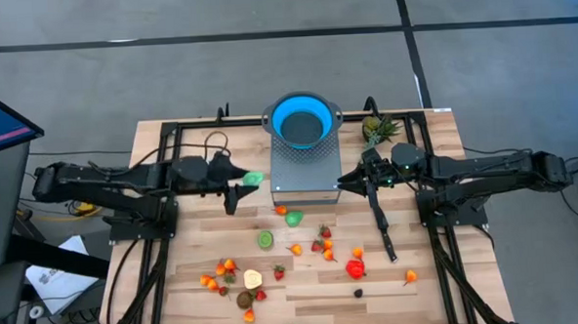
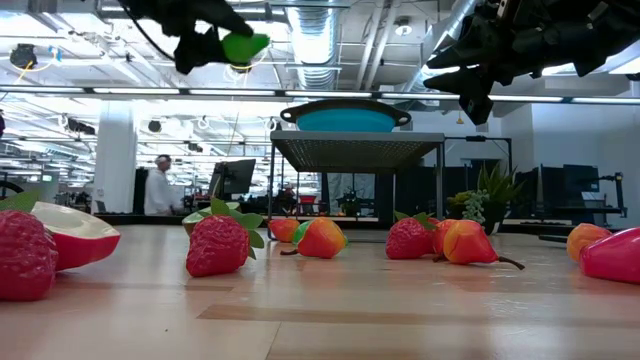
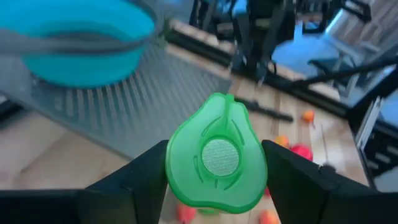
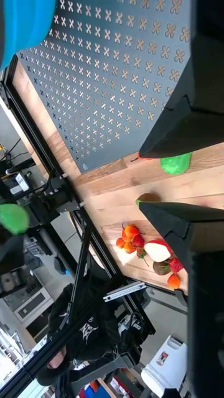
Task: Pick & Place Fruit
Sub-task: Put the left sliced pear into the strainer bowl
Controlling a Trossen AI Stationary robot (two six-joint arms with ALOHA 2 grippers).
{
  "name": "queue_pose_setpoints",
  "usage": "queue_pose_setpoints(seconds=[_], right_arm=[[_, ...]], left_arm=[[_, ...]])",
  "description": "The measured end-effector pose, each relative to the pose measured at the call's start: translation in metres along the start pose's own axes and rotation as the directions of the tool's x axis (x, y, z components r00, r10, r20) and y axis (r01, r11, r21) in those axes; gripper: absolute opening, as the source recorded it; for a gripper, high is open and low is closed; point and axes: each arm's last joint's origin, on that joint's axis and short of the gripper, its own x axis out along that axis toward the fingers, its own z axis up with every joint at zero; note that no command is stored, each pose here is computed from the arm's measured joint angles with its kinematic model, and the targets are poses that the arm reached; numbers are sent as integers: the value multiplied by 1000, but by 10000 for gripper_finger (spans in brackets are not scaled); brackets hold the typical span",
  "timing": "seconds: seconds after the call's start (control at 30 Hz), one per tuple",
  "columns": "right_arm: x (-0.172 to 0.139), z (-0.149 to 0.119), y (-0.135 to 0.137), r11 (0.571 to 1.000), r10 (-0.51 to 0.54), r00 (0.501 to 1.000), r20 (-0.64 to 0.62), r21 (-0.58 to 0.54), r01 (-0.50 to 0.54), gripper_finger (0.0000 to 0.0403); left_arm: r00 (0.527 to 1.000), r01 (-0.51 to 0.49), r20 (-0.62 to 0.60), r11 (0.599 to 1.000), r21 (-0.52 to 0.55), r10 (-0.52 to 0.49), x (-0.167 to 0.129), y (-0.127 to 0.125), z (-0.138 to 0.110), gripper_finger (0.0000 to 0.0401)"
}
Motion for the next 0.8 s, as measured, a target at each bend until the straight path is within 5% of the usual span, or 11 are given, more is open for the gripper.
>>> queue_pose_setpoints(seconds=[0.33,0.8], right_arm=[[0,0,0,1000,1,1000,4,-1,-1,118],[0,2,1,998,8,1000,17,-56,-7,118]], left_arm=[[987,-29,159,997,65,19,7,4,34,228],[978,-155,167,970,189,123,77,17,76,226]])
